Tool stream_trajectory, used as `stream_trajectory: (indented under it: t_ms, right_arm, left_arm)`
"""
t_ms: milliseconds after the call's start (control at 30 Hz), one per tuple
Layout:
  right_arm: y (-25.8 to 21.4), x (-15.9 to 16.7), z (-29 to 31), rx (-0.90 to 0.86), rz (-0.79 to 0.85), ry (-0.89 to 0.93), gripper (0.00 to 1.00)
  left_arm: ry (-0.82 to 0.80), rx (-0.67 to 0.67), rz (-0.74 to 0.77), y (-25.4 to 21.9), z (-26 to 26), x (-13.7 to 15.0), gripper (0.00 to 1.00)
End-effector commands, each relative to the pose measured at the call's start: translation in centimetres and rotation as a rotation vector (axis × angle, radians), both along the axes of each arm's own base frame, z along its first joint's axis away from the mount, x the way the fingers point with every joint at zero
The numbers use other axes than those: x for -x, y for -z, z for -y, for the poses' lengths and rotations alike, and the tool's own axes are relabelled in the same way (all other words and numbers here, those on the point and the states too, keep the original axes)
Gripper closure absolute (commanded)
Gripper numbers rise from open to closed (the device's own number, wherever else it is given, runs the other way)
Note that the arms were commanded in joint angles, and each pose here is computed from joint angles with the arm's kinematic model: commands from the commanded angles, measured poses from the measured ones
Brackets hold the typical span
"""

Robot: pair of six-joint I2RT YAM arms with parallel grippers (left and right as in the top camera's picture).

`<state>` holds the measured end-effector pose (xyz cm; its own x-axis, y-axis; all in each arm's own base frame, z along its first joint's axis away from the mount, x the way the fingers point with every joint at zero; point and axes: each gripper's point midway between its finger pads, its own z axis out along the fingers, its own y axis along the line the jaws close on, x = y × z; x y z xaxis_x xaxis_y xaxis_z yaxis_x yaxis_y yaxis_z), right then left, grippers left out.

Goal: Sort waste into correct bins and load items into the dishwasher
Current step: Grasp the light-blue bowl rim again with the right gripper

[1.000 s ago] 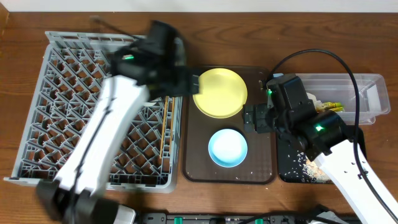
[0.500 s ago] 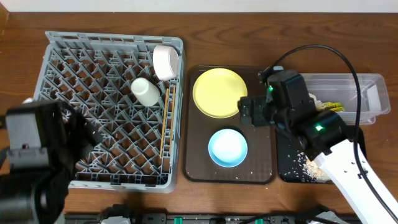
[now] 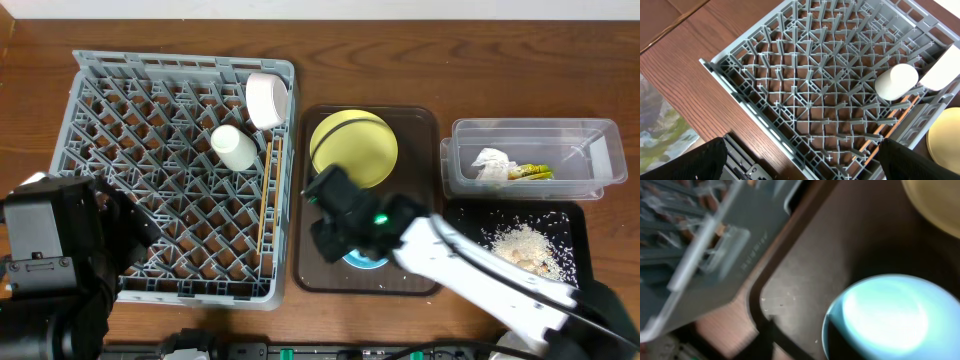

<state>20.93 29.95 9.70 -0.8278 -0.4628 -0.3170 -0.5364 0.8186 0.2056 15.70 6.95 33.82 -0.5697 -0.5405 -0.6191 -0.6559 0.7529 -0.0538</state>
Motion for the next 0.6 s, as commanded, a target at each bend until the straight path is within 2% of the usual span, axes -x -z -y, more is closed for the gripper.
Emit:
stream_trajectory:
  t_ms: [0, 200, 300, 567]
  right_arm:
    - [2.7, -0.1, 0.2, 0.135, 0.053, -0.006, 0.96]
    - [5.2, 0.2, 0.8, 0.226, 0.036, 0.003, 0.86]
    - [5.3, 0.2, 0.8, 0.229, 0.036, 0.002, 0.76]
    - [4.3, -1.0, 2.1, 0.265, 0.087, 0.035, 0.76]
  left_arm:
    - [-0.005, -0.022, -0.015, 0.1, -0.4, 0.1, 0.02]
    - [-0.005, -0.022, -0.015, 0.1, -0.4, 0.1, 0.02]
    - [-0.005, -0.022, -0.015, 0.1, -0.4, 0.1, 0.02]
    - [-0.005, -0.022, -0.015, 0.1, -0.4, 0.1, 0.02]
